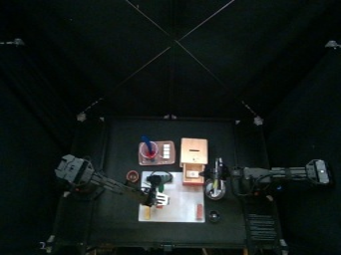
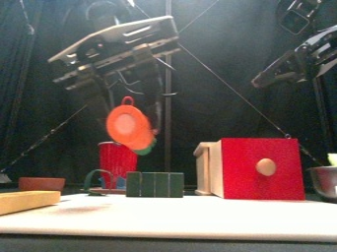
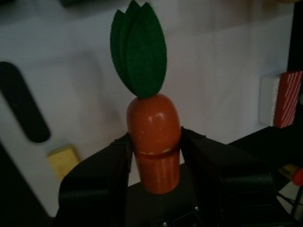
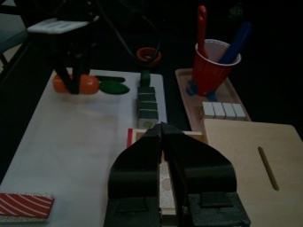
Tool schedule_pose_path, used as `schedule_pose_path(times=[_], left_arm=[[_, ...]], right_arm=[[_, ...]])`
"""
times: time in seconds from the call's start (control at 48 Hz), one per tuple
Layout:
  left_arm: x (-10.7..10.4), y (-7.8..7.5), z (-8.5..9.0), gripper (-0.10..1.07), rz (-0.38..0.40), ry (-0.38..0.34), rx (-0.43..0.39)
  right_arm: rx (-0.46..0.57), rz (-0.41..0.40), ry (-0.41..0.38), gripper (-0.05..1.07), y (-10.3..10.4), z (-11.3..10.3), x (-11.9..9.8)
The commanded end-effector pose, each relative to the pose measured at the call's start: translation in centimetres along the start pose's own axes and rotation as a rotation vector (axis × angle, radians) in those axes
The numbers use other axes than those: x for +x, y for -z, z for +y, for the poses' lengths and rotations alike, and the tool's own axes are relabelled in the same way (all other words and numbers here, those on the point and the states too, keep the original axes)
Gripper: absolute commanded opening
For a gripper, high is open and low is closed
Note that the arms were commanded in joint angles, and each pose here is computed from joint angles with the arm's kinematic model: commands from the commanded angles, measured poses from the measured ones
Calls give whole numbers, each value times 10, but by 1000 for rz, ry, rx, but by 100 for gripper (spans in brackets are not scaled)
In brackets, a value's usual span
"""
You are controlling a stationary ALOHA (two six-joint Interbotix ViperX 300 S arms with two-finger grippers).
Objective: Place carrot onto cutting board
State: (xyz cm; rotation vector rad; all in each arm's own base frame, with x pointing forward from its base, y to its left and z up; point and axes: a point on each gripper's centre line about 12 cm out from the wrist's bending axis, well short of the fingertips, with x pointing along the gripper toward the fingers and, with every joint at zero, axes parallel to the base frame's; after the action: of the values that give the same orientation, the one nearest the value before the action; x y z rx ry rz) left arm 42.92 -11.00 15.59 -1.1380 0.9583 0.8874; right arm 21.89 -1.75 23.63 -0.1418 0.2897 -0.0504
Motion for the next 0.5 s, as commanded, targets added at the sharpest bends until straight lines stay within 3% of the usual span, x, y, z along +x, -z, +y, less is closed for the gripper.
schedule_pose_path(times=[0.0,0.479], left_arm=[[-5,-3,-23,60,-3,53,-3],[28,3,-34,67,23,19,-16]], right_arm=[[-6,-23,8,4,-9,-3,0],[-49,-23,5,4,-8,-2,0]])
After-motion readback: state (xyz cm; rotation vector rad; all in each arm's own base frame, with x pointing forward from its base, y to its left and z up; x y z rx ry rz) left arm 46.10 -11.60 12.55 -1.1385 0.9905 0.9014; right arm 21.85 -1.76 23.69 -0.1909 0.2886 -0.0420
